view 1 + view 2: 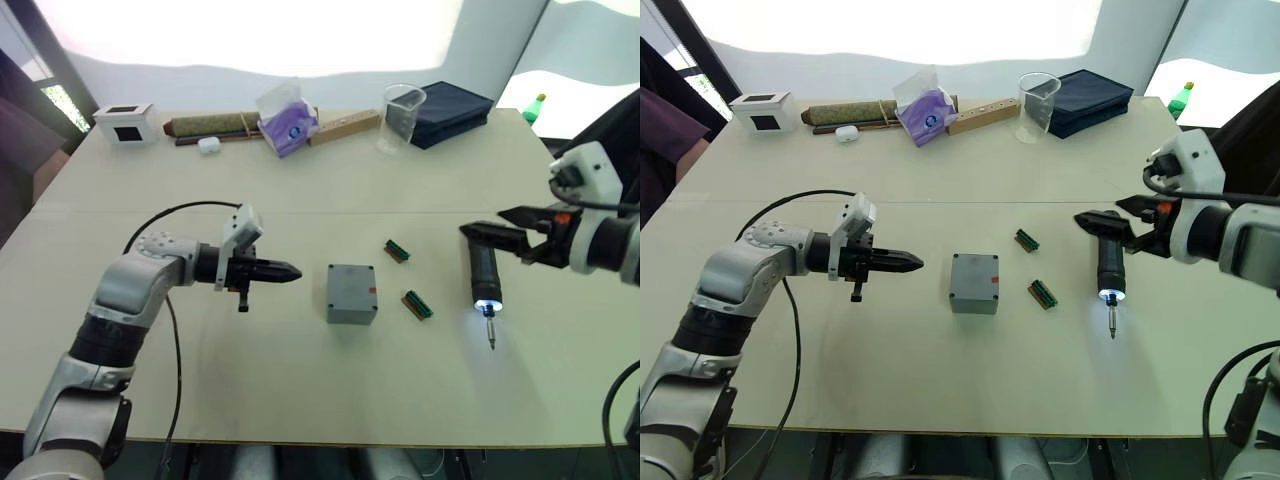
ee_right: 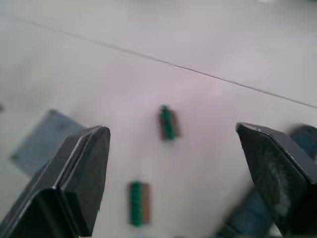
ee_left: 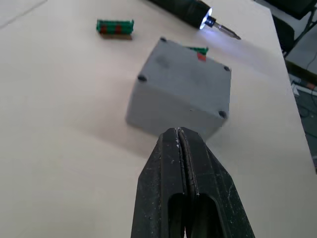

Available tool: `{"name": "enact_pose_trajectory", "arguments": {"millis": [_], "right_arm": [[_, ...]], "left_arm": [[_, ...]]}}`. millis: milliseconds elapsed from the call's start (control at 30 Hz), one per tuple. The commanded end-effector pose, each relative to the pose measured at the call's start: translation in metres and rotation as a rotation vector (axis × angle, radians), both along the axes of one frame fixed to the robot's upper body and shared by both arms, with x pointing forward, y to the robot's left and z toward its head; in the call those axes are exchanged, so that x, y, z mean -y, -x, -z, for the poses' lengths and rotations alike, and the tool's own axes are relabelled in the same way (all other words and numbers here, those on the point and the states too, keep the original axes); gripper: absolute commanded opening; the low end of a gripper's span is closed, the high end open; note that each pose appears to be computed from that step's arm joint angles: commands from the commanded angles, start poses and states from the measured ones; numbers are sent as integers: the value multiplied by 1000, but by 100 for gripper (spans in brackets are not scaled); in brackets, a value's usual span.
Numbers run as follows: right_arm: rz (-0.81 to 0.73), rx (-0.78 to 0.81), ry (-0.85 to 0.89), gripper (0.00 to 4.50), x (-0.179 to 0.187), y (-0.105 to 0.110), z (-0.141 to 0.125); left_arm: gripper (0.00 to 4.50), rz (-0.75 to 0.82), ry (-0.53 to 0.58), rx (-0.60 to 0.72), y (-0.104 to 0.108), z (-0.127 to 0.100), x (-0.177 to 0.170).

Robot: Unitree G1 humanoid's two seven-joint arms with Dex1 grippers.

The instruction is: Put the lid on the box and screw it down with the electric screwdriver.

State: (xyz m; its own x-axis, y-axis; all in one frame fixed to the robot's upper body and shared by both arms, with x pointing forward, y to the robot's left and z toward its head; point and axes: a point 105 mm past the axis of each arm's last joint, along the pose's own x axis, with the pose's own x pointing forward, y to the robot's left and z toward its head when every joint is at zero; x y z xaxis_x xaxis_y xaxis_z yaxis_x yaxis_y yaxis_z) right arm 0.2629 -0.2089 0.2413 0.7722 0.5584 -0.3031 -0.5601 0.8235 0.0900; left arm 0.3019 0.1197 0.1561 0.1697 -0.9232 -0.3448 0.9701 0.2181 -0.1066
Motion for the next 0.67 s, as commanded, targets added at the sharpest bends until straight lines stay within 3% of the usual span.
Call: {"name": "enact_pose_trajectory", "arguments": {"millis": [33, 167, 267, 400, 667], "right_arm": [[-27, 81, -69, 444, -3, 27, 4], [-142, -82, -35, 444, -17, 66, 46], [-165, -190, 48, 444, -18, 85, 72], [-203, -299, 60, 444, -17, 105, 95], [-209, -270, 85, 444, -12, 105, 100]], "left_arm": [[0, 34, -12, -20, 17, -4, -10], [0, 23, -79, -81, 30, 17, -22], [0, 23, -132, -117, 38, 31, -29], [0, 39, -119, -155, 48, 36, -26], [0, 94, -83, -227, 64, 36, -13]]}}
